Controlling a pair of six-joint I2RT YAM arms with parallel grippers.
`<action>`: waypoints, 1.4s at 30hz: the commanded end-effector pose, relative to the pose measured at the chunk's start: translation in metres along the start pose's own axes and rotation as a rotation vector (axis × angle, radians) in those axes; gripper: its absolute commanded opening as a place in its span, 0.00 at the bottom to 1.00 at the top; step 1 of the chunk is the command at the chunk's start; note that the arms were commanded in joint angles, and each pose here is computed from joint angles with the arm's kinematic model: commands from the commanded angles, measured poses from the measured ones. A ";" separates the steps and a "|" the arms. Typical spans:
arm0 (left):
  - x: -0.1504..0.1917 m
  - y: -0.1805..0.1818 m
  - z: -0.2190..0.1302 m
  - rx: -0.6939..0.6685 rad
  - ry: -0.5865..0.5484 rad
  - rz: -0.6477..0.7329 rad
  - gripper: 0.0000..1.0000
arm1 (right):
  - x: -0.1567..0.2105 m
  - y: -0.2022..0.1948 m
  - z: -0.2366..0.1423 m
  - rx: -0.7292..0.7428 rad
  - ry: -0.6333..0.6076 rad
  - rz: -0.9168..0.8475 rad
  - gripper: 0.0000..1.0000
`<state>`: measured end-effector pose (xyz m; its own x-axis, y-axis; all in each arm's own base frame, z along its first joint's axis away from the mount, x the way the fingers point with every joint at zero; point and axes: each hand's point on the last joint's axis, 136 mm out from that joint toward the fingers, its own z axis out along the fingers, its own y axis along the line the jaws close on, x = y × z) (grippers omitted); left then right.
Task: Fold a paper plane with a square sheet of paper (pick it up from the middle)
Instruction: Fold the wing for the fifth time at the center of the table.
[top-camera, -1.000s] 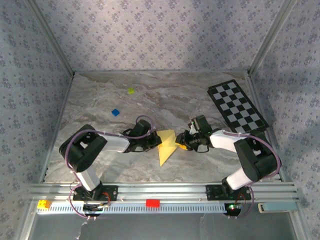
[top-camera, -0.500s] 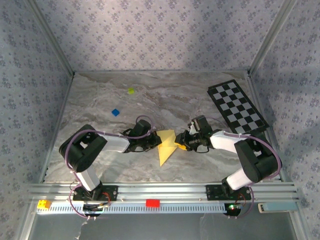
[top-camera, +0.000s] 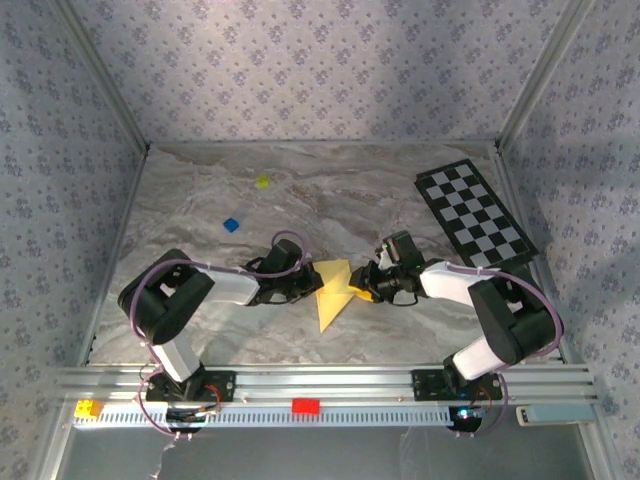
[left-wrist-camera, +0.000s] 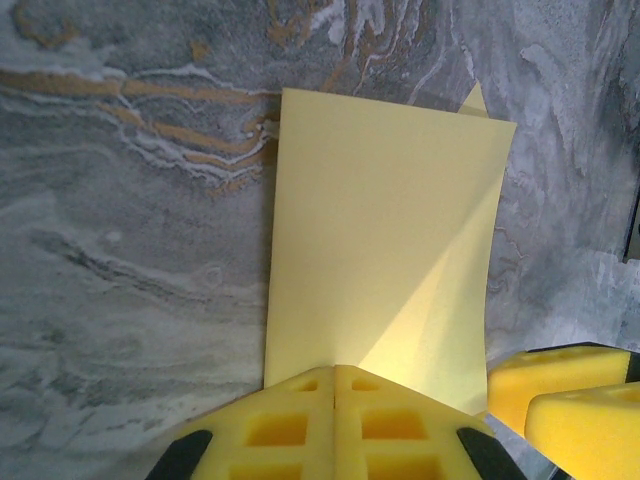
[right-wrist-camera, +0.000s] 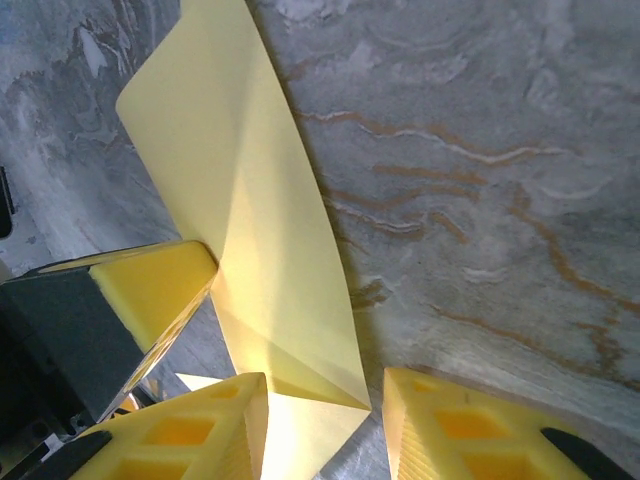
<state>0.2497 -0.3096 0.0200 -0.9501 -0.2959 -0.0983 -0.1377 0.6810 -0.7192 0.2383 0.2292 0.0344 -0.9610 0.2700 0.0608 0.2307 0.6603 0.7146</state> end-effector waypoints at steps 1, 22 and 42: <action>0.006 0.028 -0.003 -0.103 0.012 -0.030 0.03 | 0.003 -0.009 0.002 0.039 0.008 0.018 0.36; 0.006 0.024 -0.002 -0.099 0.017 -0.022 0.03 | -0.008 0.041 0.011 -0.181 0.061 -0.106 0.36; 0.005 0.022 -0.001 -0.097 0.022 -0.015 0.03 | -0.025 0.035 0.022 -0.203 0.124 -0.126 0.26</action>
<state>0.2488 -0.3087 0.0197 -0.9512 -0.2945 -0.0923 -0.1440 0.6880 -0.7112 0.2716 0.2581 0.0398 -0.9901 0.1341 0.0423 0.1088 0.5399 0.8346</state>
